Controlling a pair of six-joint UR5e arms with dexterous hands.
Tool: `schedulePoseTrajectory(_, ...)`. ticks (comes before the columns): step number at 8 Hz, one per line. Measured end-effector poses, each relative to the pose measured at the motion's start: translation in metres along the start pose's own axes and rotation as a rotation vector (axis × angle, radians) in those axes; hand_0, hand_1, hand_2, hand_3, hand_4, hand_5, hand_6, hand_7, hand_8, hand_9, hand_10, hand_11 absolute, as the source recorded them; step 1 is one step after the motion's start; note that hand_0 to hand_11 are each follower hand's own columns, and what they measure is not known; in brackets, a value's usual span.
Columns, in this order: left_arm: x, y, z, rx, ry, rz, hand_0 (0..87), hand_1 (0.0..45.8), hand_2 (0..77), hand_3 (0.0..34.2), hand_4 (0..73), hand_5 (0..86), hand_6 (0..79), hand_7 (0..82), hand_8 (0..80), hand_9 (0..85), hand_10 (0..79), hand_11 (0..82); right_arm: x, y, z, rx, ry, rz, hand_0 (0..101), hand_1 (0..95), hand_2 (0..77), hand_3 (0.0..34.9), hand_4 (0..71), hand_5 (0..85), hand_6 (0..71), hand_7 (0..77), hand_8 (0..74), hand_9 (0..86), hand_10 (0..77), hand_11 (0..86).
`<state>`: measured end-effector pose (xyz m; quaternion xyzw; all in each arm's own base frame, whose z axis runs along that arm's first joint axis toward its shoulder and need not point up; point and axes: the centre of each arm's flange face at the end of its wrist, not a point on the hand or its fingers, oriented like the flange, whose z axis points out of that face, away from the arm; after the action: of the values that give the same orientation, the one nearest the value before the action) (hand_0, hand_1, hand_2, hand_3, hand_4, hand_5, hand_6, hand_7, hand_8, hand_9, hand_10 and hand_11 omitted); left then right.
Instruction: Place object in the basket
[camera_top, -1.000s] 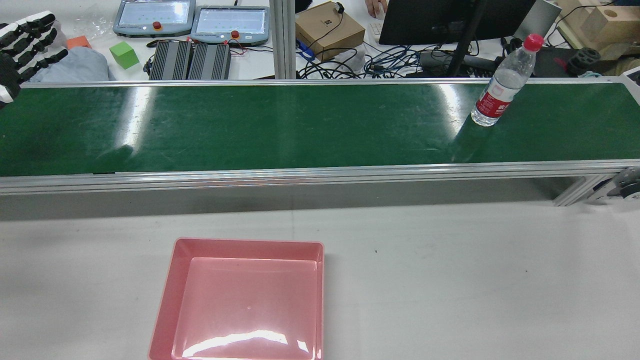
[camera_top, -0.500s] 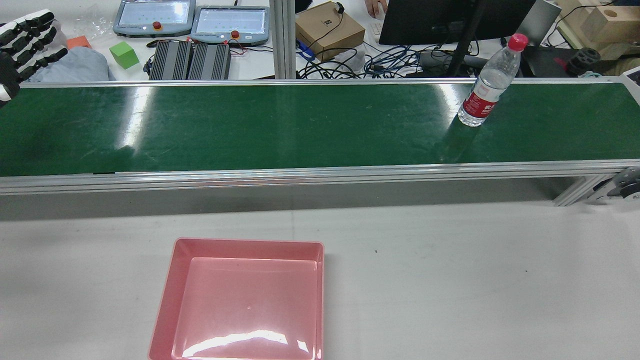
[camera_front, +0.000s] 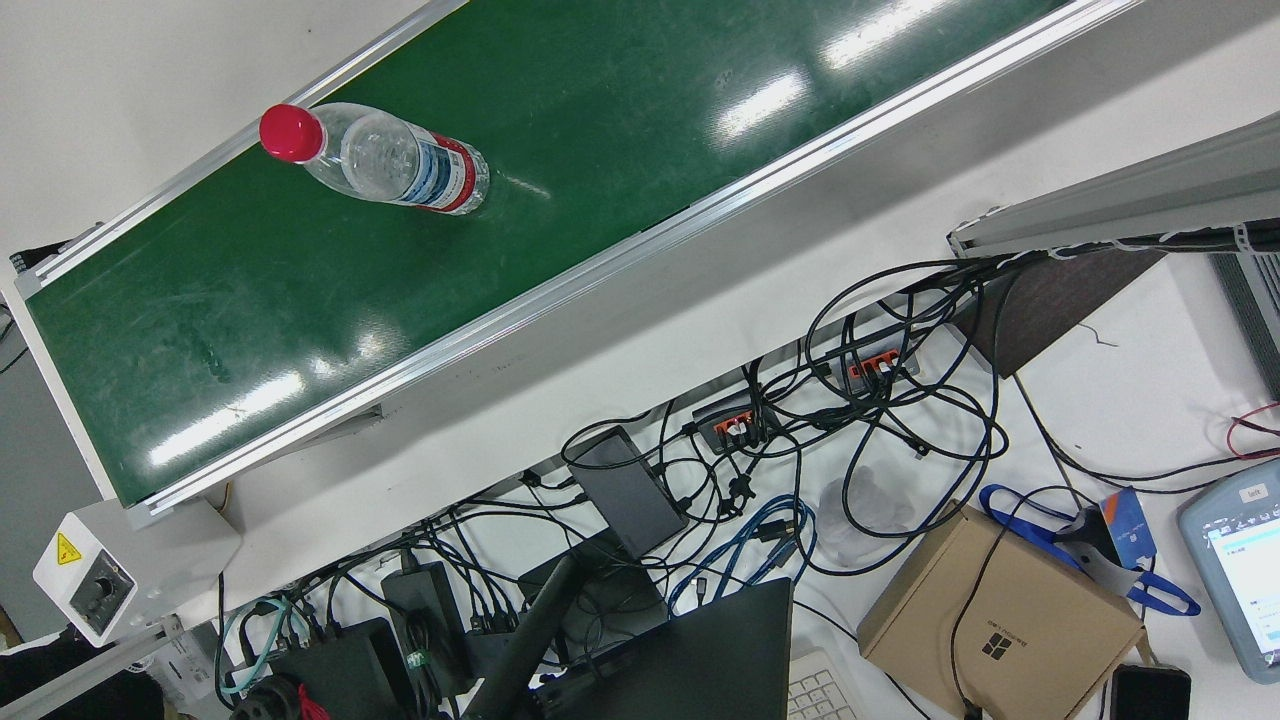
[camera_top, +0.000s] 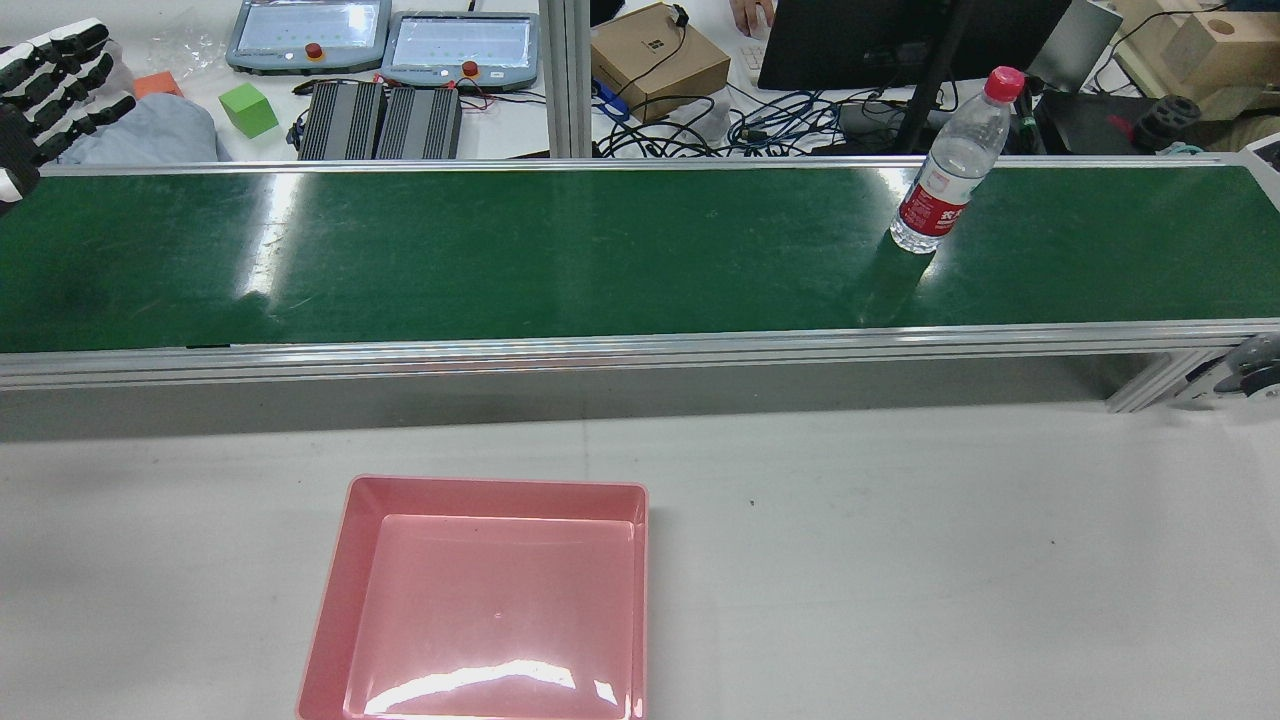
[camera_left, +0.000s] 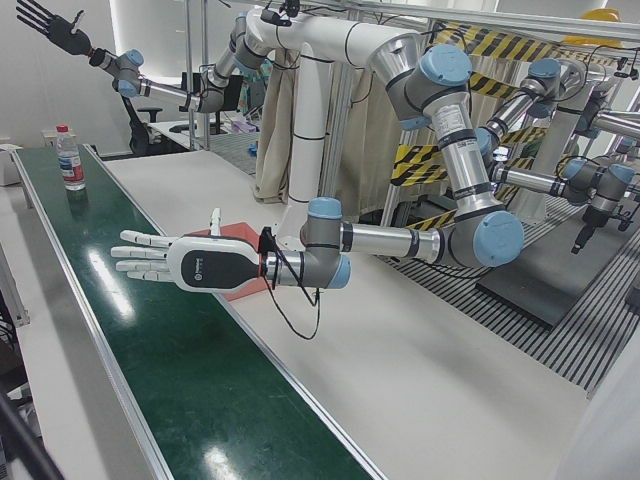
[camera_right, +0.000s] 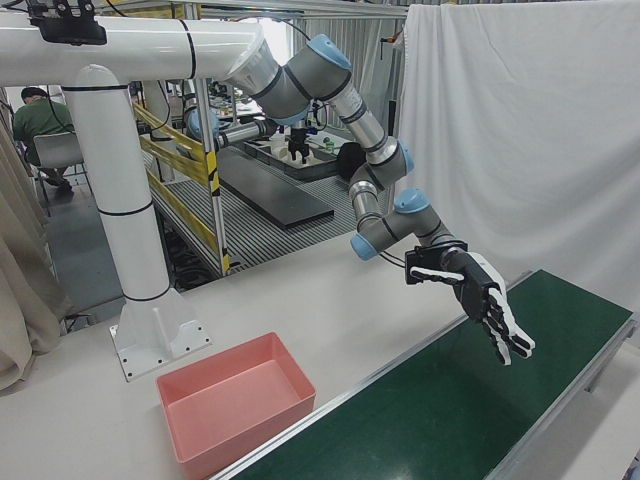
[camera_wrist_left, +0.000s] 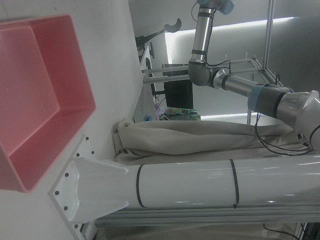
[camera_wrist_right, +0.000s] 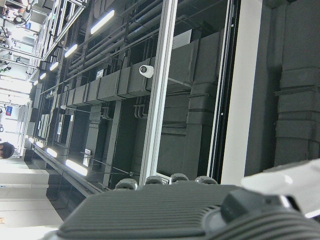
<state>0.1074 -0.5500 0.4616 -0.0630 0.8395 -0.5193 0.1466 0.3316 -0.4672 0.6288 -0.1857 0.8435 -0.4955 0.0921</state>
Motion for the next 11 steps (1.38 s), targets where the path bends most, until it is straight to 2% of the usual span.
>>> schedulePoseTrajectory(2,-0.0004,0.0,0.0001,0.0,-0.001,0.0,51.4,7.6,0.5,0.2,9.8,12.0,1.6,0.5,2.2,0.0,5.4,9.3,0.0,0.0,0.0,0.0,0.0,0.0,0,0.0,1.1,0.1,0.5,0.0,0.0,0.5,0.0,0.0,0.5,0.0)
schedulePoseTrajectory(11,0.0013,-0.0002,-0.0002,0.0,0.002,0.0,51.3,7.6,0.5,0.2,7.6,12.0,1.6,0.5,1.1,0.0,5.4,8.7,0.0,0.0,0.0,0.0,0.0,0.0,0,0.0,1.1,0.1,0.5,0.0,0.0,0.5,0.0,0.0,0.5,0.0)
